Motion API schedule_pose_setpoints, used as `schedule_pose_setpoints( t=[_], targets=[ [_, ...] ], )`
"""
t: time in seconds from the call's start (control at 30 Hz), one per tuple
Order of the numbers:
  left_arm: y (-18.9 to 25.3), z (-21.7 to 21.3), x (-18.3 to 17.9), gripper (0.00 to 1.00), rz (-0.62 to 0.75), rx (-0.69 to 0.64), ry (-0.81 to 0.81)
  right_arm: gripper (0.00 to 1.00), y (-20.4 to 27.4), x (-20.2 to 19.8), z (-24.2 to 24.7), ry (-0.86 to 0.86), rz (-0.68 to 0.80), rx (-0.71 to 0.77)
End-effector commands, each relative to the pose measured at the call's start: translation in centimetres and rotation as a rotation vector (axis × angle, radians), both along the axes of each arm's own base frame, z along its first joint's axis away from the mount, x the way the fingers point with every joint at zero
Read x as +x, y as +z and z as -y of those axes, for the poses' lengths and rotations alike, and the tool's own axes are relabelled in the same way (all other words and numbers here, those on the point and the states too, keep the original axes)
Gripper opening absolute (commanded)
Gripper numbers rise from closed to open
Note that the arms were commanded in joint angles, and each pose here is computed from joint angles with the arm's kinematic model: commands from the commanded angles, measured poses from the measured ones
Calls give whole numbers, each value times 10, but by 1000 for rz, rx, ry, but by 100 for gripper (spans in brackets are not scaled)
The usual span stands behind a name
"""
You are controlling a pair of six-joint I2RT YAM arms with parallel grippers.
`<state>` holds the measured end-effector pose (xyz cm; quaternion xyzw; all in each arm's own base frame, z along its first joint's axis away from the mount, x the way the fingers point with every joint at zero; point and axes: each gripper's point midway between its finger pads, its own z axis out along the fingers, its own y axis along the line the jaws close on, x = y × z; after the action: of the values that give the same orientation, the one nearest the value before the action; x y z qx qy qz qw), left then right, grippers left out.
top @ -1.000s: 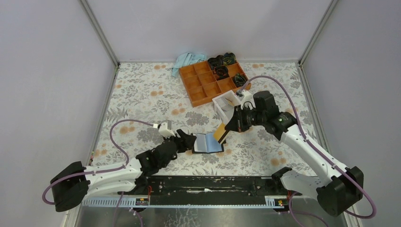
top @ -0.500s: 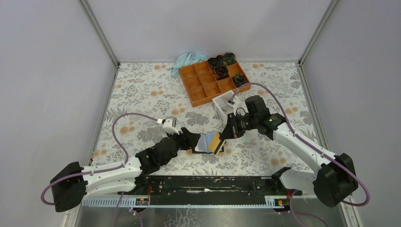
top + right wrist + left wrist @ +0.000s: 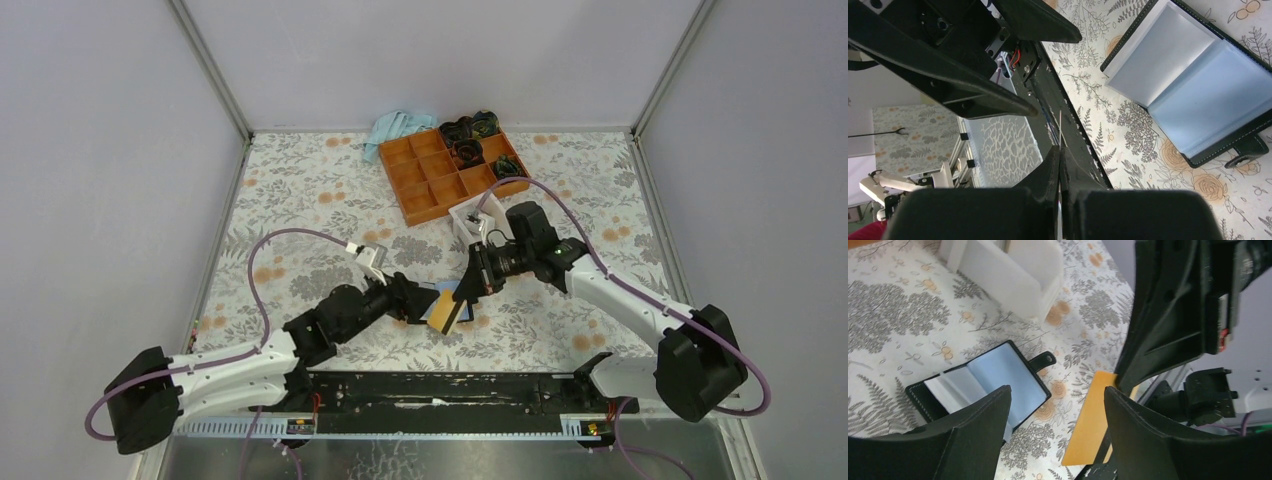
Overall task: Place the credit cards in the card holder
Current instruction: Pick up the credit card from the storage box.
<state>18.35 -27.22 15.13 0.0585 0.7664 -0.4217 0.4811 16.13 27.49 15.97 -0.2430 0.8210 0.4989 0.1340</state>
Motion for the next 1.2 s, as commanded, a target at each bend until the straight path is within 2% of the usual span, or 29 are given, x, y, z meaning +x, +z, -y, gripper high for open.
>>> schedule_pose_setpoints(
  t=[0.0, 0.37, 0.67, 0.9, 1.0, 1.17],
  targets=[
    [33, 13, -10, 76, 86, -112, -136, 0, 20, 0, -13, 58, 13, 87],
    [31, 16, -25, 70, 83, -140, -290, 0, 32, -4, -21, 113, -2, 171],
    [27, 18, -35, 51, 65, -170, -379, 0, 34, -4, -24, 133, -13, 193],
    [28, 19, -41, 44, 61, -202, -432, 0, 29, -4, -26, 146, -34, 201],
    [26, 20, -44, 33, 49, -206, -465, 0, 25, -5, -26, 154, -39, 202],
    [24, 20, -46, 2, 37, -214, -489, 0, 24, -3, -27, 155, -35, 208]
  ],
)
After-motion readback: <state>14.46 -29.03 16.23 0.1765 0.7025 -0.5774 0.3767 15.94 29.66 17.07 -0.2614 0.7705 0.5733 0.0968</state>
